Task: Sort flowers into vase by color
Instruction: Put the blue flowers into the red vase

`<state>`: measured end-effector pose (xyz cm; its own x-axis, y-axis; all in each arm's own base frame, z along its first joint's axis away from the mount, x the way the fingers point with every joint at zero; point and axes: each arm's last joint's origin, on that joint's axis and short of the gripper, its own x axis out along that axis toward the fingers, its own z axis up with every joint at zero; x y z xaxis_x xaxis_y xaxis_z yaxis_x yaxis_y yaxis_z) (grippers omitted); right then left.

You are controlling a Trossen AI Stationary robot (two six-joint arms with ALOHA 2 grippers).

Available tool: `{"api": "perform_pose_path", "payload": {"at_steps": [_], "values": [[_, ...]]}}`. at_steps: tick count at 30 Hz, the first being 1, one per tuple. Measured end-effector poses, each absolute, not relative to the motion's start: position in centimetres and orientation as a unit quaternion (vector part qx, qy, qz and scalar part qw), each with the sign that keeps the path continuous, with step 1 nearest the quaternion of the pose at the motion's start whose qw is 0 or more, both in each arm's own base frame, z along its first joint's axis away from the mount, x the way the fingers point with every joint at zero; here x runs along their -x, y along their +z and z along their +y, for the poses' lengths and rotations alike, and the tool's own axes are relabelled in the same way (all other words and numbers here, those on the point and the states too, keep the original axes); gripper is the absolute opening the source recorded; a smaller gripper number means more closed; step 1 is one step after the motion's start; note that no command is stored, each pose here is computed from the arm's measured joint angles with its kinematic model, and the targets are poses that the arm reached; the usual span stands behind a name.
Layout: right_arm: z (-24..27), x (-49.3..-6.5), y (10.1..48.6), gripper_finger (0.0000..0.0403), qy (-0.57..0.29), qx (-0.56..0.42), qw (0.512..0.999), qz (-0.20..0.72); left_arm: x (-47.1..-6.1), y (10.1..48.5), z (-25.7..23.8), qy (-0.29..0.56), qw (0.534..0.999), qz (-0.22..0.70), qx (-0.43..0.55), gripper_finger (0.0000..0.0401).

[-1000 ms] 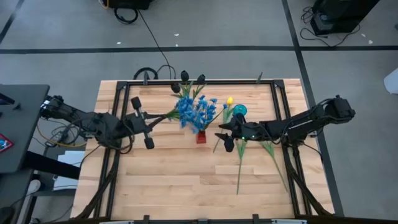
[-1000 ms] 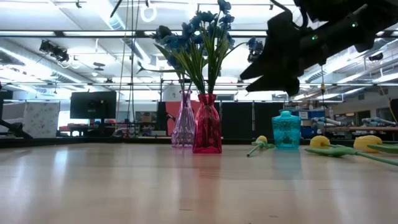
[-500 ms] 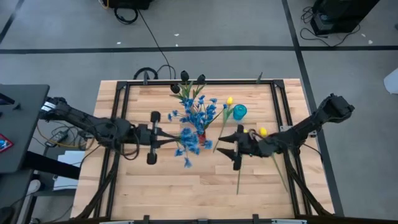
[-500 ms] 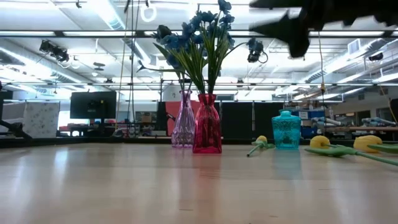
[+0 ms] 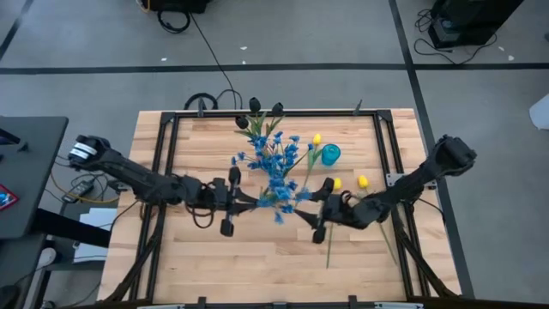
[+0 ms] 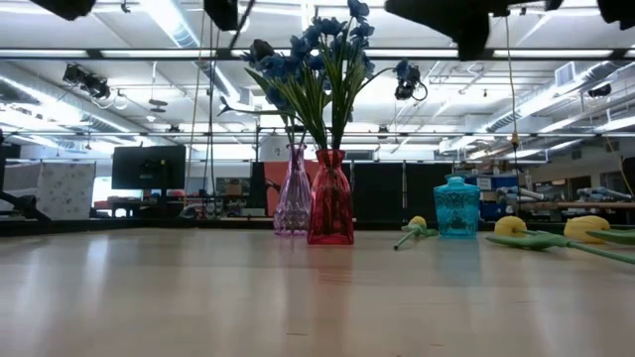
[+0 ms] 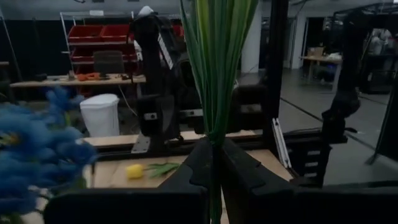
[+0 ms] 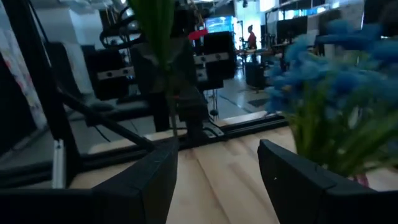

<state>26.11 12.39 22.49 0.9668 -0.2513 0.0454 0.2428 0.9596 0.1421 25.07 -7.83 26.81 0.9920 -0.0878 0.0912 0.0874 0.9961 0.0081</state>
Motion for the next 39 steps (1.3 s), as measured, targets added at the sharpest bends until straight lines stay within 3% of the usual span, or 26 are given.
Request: {"api": "perform_pose_path", "payload": {"at_steps": [12,25,39], "values": [[13.8,-31.5,23.0,0.0240,-0.154,-0.017,0.985,-0.072,-27.3,24.4,-8.6,-0.040,0.997,-0.056,0.022,0.0024],[12.8,-33.8,23.9,0.0279,-0.108,-0.011,0.989,-0.101,-27.6,23.6,-8.7,-0.052,0.998,-0.036,0.000,0.0024],[10.5,-34.8,24.0,0.0188,-0.041,-0.043,0.992,-0.115,-27.6,23.1,-8.8,-0.067,0.997,-0.013,-0.020,0.0024]]}}
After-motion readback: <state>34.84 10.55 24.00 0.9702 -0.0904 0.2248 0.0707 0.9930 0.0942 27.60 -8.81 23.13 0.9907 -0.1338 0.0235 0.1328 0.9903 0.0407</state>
